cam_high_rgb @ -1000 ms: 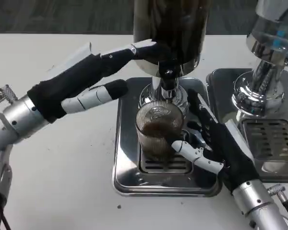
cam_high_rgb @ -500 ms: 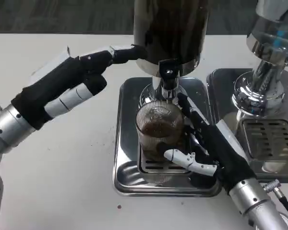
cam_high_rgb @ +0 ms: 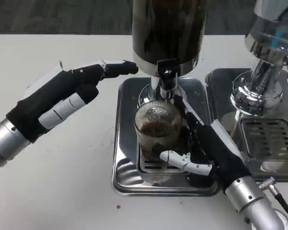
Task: Grasp the cup under the faucet to collect the drink, then remove the cup.
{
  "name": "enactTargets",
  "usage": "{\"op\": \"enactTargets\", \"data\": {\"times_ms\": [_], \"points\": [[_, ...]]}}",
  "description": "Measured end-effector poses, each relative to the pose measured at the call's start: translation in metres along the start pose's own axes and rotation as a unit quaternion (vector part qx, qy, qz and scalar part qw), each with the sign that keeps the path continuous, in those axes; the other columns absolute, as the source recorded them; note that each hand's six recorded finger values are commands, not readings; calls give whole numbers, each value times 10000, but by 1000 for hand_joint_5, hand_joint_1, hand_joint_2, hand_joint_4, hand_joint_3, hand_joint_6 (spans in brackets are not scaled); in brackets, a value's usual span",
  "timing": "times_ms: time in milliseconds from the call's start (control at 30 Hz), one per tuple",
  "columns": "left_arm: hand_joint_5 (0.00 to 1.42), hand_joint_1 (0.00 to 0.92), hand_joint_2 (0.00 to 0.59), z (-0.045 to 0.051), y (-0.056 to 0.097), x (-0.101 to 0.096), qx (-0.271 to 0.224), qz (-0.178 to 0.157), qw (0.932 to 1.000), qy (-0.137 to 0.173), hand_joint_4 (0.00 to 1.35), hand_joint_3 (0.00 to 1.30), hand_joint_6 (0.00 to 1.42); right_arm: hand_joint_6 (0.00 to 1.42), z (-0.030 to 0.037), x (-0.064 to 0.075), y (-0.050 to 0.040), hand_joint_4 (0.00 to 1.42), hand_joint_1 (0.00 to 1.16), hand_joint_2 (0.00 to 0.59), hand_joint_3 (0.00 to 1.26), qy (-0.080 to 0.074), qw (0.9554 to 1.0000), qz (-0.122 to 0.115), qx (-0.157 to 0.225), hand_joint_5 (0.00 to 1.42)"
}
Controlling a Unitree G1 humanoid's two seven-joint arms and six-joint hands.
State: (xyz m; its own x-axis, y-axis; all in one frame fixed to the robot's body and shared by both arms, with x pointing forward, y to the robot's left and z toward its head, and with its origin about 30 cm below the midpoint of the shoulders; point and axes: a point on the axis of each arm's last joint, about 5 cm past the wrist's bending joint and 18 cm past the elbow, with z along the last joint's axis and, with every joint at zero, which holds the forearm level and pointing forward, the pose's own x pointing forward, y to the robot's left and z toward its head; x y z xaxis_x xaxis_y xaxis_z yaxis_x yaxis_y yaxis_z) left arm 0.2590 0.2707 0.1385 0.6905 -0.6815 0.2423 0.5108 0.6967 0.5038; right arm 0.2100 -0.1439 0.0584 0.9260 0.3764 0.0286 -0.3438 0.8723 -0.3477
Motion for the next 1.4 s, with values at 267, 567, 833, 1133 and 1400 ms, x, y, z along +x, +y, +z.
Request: {"op": "enactTargets", "data": {"times_ms": [267, 567, 833, 1133, 1400], "points": [[152, 0, 128, -47, -58, -119, -138, 110, 9997, 192, 172, 305, 111, 128, 7, 50, 68, 0, 702, 199, 0, 1, 9999, -14, -127, 0], [153, 0, 134, -58, -93, -178, -197, 194, 9992, 273, 180, 313, 118, 179, -2, 75, 124, 0, 692, 204, 0, 18, 9997, -93, -206, 57], [163, 0, 166, -67, -126, -220, -240, 246, 9988, 344, 194, 317, 130, 285, 10, 124, 180, 101, 692, 204, 51, -12, 9994, -164, -300, 182], [177, 0, 189, -86, -155, -262, -307, 283, 9981, 453, 216, 317, 151, 483, 17, 147, 255, 217, 696, 207, 152, -54, 9983, -382, -446, 303], [189, 0, 192, -83, -148, -271, -293, 290, 9980, 471, 227, 317, 167, 743, 14, 133, 336, 342, 696, 205, 243, -107, 9959, -668, -599, 461]]}}
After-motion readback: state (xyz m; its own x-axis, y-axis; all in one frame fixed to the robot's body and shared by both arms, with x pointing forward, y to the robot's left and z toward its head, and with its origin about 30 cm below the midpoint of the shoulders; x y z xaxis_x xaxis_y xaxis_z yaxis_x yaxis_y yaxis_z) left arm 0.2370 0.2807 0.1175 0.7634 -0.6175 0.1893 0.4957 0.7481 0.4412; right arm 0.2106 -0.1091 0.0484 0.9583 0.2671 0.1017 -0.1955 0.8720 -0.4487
